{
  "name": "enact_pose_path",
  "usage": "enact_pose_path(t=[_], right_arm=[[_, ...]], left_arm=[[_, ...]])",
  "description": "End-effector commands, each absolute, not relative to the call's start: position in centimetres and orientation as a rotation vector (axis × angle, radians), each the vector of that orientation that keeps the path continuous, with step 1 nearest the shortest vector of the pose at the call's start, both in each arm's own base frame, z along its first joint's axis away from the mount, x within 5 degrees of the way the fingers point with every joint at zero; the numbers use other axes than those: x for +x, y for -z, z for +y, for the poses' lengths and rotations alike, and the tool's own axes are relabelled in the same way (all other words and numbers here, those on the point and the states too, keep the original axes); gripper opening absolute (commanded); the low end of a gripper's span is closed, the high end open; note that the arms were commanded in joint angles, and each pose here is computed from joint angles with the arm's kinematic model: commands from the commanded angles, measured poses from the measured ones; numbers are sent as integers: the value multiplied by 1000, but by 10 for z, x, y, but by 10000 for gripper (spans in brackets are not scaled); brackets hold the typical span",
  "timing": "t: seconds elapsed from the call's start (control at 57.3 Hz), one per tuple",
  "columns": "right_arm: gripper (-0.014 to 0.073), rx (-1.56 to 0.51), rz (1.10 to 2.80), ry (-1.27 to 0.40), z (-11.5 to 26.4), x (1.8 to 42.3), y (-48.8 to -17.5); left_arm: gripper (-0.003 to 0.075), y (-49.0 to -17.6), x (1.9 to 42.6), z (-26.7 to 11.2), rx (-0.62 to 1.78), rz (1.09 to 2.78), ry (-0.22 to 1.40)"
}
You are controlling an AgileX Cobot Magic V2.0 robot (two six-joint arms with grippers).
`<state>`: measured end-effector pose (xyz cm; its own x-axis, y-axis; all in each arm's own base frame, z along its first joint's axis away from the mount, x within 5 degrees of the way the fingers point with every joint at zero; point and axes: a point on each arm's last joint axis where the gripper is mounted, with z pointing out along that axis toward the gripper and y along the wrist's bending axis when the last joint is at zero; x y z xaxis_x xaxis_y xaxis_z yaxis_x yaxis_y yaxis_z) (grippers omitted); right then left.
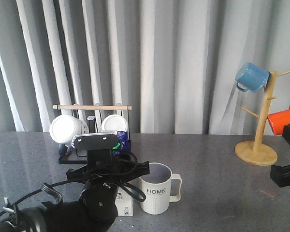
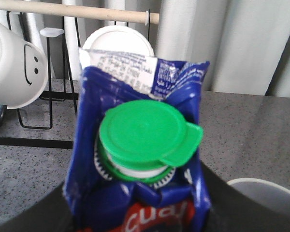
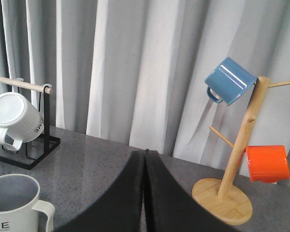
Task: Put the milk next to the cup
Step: 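Carry the milk carton with the left gripper beside the HOME mug, then set the carton down, open the left gripper, and withdraw it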
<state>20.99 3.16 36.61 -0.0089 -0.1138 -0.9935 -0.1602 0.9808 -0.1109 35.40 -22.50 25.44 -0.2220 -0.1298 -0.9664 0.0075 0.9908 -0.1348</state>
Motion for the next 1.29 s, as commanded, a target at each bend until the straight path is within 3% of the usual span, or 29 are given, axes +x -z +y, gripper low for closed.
enact_pose_path(t=[0.0,0.82,0.89,0.995,1.204,1.274], right_arm=[[-8,-214,1480,-33,31,207,-383],[-8,-215,1480,-33,31,207,-383],[-8,-215,1480,-33,31,207,-383],[-8,-215,1480,-33,31,207,-383],[-8,-215,1479,-33,31,207,-383],[-8,-215,1479,-33,31,207,-383]], left_arm=[[-6,-280,352,-225,-126,1710,170],[17,-283,353,-228,-53,1678,156],[69,-283,353,-228,-55,1678,156],[221,-283,353,-227,-69,1682,161],[739,-284,353,-226,-60,1669,131],[735,-287,352,-226,-44,1664,121]])
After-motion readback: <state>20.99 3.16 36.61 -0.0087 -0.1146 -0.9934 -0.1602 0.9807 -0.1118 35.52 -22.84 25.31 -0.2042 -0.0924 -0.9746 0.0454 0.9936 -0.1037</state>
